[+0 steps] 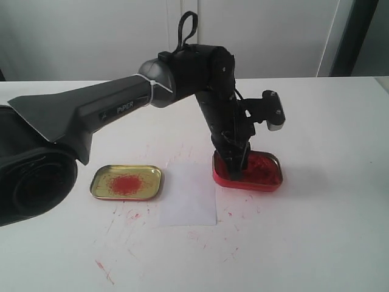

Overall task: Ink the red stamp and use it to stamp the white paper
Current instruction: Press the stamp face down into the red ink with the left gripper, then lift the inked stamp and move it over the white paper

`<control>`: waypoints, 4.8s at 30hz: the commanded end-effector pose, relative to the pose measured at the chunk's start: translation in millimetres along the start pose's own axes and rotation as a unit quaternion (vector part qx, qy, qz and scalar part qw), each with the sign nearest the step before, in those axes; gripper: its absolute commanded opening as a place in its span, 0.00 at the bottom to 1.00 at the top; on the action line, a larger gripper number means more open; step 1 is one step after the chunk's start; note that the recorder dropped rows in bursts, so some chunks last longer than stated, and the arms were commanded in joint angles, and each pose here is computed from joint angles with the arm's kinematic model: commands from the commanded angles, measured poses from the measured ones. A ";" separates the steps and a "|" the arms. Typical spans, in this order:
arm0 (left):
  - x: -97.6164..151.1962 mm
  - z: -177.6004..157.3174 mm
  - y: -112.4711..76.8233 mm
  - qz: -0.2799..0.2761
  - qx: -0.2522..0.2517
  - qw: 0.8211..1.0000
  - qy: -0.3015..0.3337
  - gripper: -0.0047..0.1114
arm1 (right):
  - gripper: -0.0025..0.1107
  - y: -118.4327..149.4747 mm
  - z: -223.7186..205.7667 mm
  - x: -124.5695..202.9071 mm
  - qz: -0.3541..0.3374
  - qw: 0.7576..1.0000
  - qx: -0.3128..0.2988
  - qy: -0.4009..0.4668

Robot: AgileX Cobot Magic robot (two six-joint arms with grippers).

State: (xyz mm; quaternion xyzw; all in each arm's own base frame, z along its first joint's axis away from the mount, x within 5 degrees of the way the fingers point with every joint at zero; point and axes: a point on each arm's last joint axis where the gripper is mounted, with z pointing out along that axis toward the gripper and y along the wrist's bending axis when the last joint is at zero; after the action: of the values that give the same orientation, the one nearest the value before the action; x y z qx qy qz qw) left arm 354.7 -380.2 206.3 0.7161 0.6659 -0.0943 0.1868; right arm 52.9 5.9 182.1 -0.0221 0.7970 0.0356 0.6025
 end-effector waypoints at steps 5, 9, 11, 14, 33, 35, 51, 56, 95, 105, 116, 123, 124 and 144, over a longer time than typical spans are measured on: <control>-14.9 -13.5 -10.7 0.012 -0.002 1.000 -0.015 0.04 | 0.02 0.0 0.2 0.4 -0.001 1.000 0.000 -0.006; -9.7 -1.7 -11.7 0.013 0.009 1.000 0.005 0.04 | 0.02 0.0 0.2 0.4 -0.001 1.000 0.000 -0.006; -10.1 4.6 -14.8 0.016 0.015 1.000 0.012 0.04 | 0.02 0.0 0.2 0.4 -0.001 1.000 0.000 -0.006; -12.3 8.7 -19.0 0.035 0.003 0.999 0.034 0.04 | 0.02 0.0 0.2 0.4 -0.001 1.000 0.000 -0.006; -26.3 12.8 -35.2 0.067 -0.050 0.992 0.093 0.04 | 0.02 -0.1 0.2 0.2 -0.001 1.000 0.000 -0.007; -27.4 13.0 -36.6 0.072 -0.058 0.990 0.102 0.04 | 0.02 -0.1 0.2 0.2 -0.001 1.000 0.000 -0.007; -37.1 -26.5 -39.5 0.045 -0.075 0.993 0.082 0.04 | 0.02 -0.1 0.2 0.2 -0.001 1.000 0.000 -0.007; -27.7 -41.3 -35.9 0.016 -0.050 0.995 0.090 0.04 | 0.02 -0.1 0.2 0.2 -0.001 1.000 0.000 -0.007; 93.1 -100.5 -14.6 -0.161 0.067 0.981 0.089 0.04 | 0.02 -0.1 0.2 0.2 -0.001 1.000 0.000 -0.007; 97.5 -71.5 -33.8 -0.146 0.075 0.986 0.013 0.04 | 0.02 -0.1 0.2 0.2 -0.001 1.000 0.000 -0.007; 82.4 -56.4 -37.8 -0.118 0.028 0.993 -0.004 0.04 | 0.02 -0.1 0.2 0.2 -0.001 1.000 0.000 -0.007; 85.6 -55.5 -36.3 -0.106 0.019 0.994 0.011 0.04 | 0.02 -0.1 0.2 0.2 -0.001 1.000 0.000 -0.007; 86.1 -54.8 -36.1 -0.107 0.018 0.994 0.014 0.04 | 0.02 -0.1 0.2 0.2 -0.001 1.000 0.000 -0.007; 91.6 -33.7 -30.4 -0.109 0.010 0.994 0.020 0.04 | 0.02 -0.1 0.2 0.2 -0.001 1.000 0.000 -0.007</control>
State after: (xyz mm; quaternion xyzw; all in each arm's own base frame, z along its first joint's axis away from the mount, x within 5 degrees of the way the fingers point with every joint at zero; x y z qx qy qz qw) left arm 331.8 -281.3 196.4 0.6437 0.7419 -0.1029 0.1569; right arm 52.9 5.9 182.1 -0.0221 0.7970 0.0356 0.6025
